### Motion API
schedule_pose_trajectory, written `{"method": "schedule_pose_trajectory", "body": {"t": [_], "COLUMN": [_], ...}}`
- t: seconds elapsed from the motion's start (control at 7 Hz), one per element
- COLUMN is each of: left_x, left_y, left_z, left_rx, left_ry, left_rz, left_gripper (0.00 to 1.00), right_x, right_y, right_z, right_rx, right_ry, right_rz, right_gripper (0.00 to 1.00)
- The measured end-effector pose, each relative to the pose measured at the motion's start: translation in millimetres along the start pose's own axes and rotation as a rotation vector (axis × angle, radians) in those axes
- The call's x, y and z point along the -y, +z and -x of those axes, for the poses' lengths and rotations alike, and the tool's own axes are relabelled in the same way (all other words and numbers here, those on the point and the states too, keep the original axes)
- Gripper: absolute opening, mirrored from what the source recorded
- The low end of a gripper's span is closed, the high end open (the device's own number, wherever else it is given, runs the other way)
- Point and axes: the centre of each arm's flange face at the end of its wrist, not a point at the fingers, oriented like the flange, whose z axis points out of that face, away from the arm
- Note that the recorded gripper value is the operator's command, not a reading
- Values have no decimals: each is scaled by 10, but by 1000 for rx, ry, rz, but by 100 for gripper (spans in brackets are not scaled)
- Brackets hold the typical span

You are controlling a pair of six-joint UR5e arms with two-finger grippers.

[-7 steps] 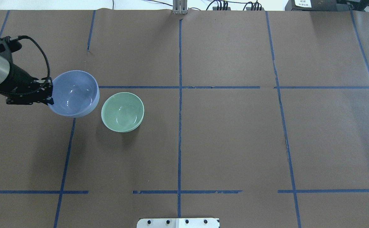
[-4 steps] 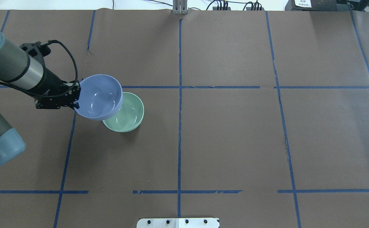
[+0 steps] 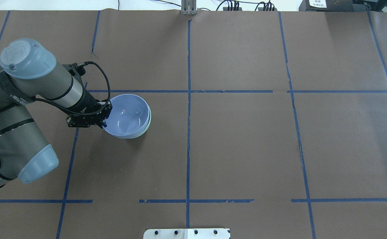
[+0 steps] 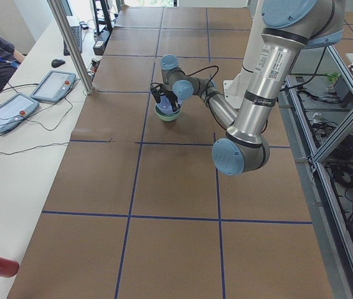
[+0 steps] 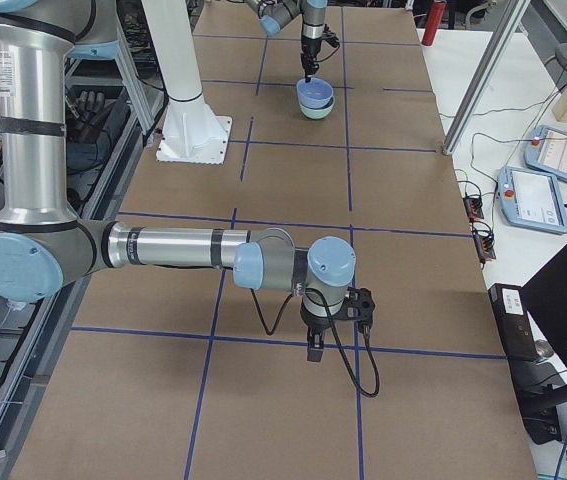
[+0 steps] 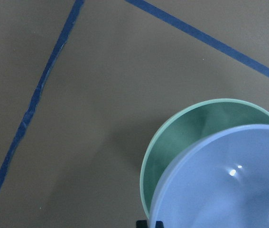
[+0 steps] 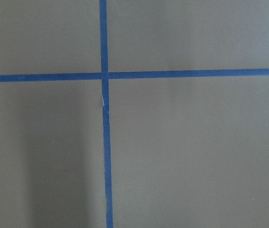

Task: Stack blue bowl on green bowl
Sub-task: 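Carry the blue bowl over the green bowl and lower it inside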

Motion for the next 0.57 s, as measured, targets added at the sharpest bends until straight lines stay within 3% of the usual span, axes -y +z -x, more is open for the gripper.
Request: {"method": "schedule_pose_trajectory", "body": {"t": [0.57], "left_x": [65], "left_y": [146], "left_z": [16], "left_rx": [-3], "left_ry": [5], "left_rz": [-1], "left_gripper": [0], "right_x": [2], "right_y": [-1], "right_z": [1], "right_rx": [0], "right_ry": [0], "right_rz": [0], "right_gripper": [100]}}
